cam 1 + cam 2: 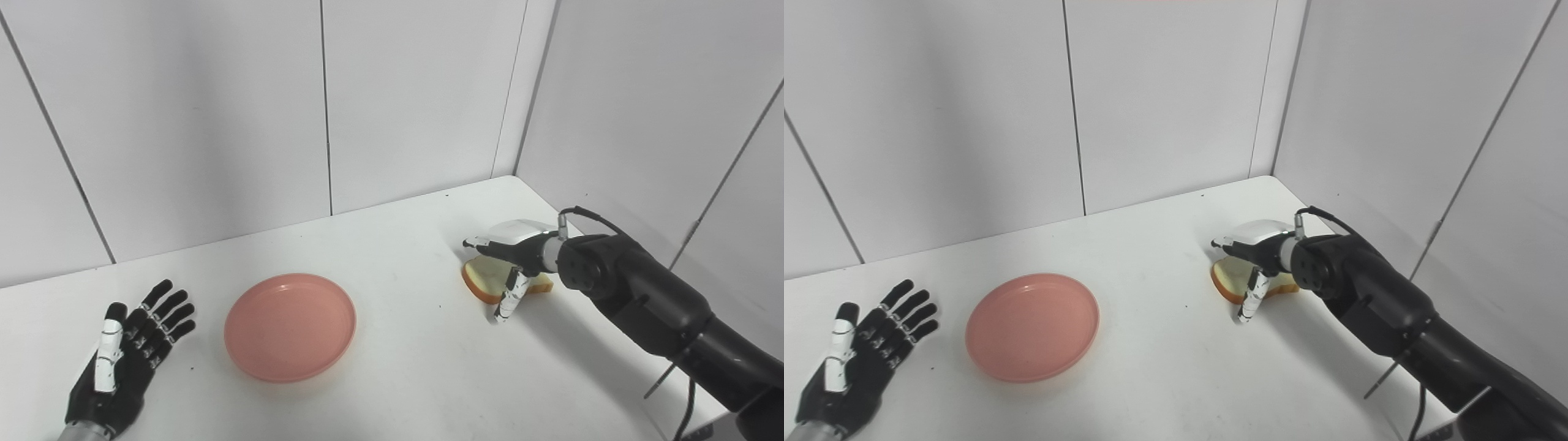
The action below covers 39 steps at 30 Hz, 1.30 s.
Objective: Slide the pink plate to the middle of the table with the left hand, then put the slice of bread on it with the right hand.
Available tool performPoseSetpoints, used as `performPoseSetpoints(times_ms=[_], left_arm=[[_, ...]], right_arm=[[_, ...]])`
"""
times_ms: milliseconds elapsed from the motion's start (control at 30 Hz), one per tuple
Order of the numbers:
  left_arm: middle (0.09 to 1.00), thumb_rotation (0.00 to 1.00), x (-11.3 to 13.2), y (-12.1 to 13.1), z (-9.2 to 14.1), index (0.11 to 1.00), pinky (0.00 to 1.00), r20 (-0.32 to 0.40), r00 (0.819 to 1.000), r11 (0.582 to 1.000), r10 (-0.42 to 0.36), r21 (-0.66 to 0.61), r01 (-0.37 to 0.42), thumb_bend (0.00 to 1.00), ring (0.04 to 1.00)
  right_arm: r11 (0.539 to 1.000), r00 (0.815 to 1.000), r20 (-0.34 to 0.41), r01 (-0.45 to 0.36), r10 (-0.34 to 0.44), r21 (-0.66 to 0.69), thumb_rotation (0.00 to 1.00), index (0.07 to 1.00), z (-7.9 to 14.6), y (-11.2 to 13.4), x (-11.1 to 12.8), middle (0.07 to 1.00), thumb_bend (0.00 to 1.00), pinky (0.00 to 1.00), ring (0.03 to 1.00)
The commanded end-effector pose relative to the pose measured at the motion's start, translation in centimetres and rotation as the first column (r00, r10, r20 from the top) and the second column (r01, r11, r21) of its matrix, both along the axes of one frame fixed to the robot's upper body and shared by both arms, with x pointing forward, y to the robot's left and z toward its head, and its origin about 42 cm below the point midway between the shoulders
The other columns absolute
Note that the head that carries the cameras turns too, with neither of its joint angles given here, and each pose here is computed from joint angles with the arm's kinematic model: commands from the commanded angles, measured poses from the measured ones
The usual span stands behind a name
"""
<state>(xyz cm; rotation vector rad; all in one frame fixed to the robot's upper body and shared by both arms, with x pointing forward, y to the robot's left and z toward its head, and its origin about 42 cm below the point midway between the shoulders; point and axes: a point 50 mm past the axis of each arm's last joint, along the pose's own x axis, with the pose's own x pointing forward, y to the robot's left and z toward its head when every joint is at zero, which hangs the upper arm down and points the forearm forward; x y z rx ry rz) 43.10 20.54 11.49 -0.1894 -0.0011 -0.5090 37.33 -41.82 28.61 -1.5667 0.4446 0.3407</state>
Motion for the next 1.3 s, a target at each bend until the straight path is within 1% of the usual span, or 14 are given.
performPoseSetpoints(times_ms=[0,233,333,433,567,633,667,700,767,867,967,1133,1267], left_arm=[[0.891,0.96,-2.3,1.2,-3.7,0.889,0.86,-0.127,0.991,0.999,0.031,0.036,-0.026,0.77,0.878],[0.893,0.96,-2.4,1.3,-3.7,0.890,0.86,-0.127,0.991,0.999,0.029,0.040,-0.024,0.78,0.880],[0.896,0.96,-2.5,1.2,-3.6,0.890,0.86,-0.127,0.992,0.999,0.030,0.037,-0.026,0.78,0.882],[0.895,0.97,-2.6,1.1,-3.5,0.886,0.86,-0.125,0.992,0.999,0.033,0.038,-0.028,0.78,0.883],[0.895,0.97,-2.7,1.0,-3.3,0.887,0.86,-0.120,0.992,0.999,0.030,0.040,-0.025,0.77,0.881],[0.898,0.98,-2.7,1.1,-3.3,0.891,0.86,-0.121,0.992,0.999,0.026,0.040,-0.021,0.77,0.884],[0.900,0.98,-2.7,1.1,-3.3,0.892,0.86,-0.122,0.992,0.999,0.025,0.040,-0.020,0.77,0.886],[0.900,0.98,-2.8,1.1,-3.3,0.893,0.86,-0.122,0.992,0.999,0.025,0.039,-0.020,0.77,0.887],[0.899,0.97,-2.8,1.2,-3.4,0.891,0.86,-0.123,0.992,0.999,0.027,0.042,-0.022,0.78,0.887],[0.899,0.98,-3.0,1.3,-3.4,0.892,0.86,-0.124,0.992,0.999,0.029,0.043,-0.024,0.77,0.887],[0.901,0.98,-3.1,1.3,-3.3,0.895,0.86,-0.121,0.992,0.999,0.026,0.045,-0.020,0.77,0.889],[0.900,0.98,-3.2,1.3,-3.3,0.892,0.86,-0.124,0.992,0.999,0.025,0.046,-0.020,0.77,0.888],[0.905,0.98,-3.2,1.5,-3.3,0.895,0.86,-0.124,0.992,0.999,0.022,0.046,-0.016,0.77,0.893]], right_arm=[[0.998,0.995,0.101,-0.020,0.025,-0.057,0.26,0.994,3.1,-0.6,0.9,1.000,1.00,0.97,0.998],[0.994,0.995,0.085,-0.034,0.043,-0.102,0.28,0.981,2.7,-1.6,2.0,0.999,1.00,0.95,0.981],[0.993,0.996,0.074,-0.045,0.053,-0.106,0.28,0.991,3.1,-1.7,2.7,1.000,1.00,0.96,0.990],[0.991,0.995,0.079,-0.058,0.068,-0.121,0.27,0.988,3.4,-1.9,3.3,1.000,1.00,0.93,0.986],[0.991,0.995,0.078,-0.046,0.056,-0.128,0.26,0.984,3.6,-2.0,3.8,0.997,1.00,0.94,0.983],[0.990,0.996,0.074,-0.044,0.054,-0.132,0.25,0.983,3.6,-2.1,4.0,0.998,1.00,0.92,0.984],[0.989,0.996,0.070,-0.052,0.062,-0.139,0.25,0.981,3.5,-2.2,4.0,0.998,1.00,0.91,0.985],[0.989,0.996,0.067,-0.051,0.061,-0.139,0.26,0.981,3.4,-2.2,4.1,0.996,1.00,0.91,0.983],[0.990,0.997,0.060,-0.046,0.054,-0.132,0.25,0.983,3.1,-2.3,4.4,0.998,1.00,0.90,0.980],[0.988,0.997,0.050,-0.043,0.051,-0.147,0.24,0.975,2.5,-2.2,4.8,0.987,1.00,0.93,0.974],[0.986,0.997,0.043,-0.051,0.059,-0.159,0.24,0.967,2.0,-1.7,5.2,0.982,1.00,0.94,0.969],[0.989,0.999,0.024,-0.032,0.036,-0.142,0.23,0.957,1.4,-1.7,5.9,0.976,1.00,0.91,0.963],[0.988,1.000,0.009,-0.027,0.029,-0.153,0.26,0.949,1.0,-1.6,5.8,0.967,1.00,0.89,0.956]])
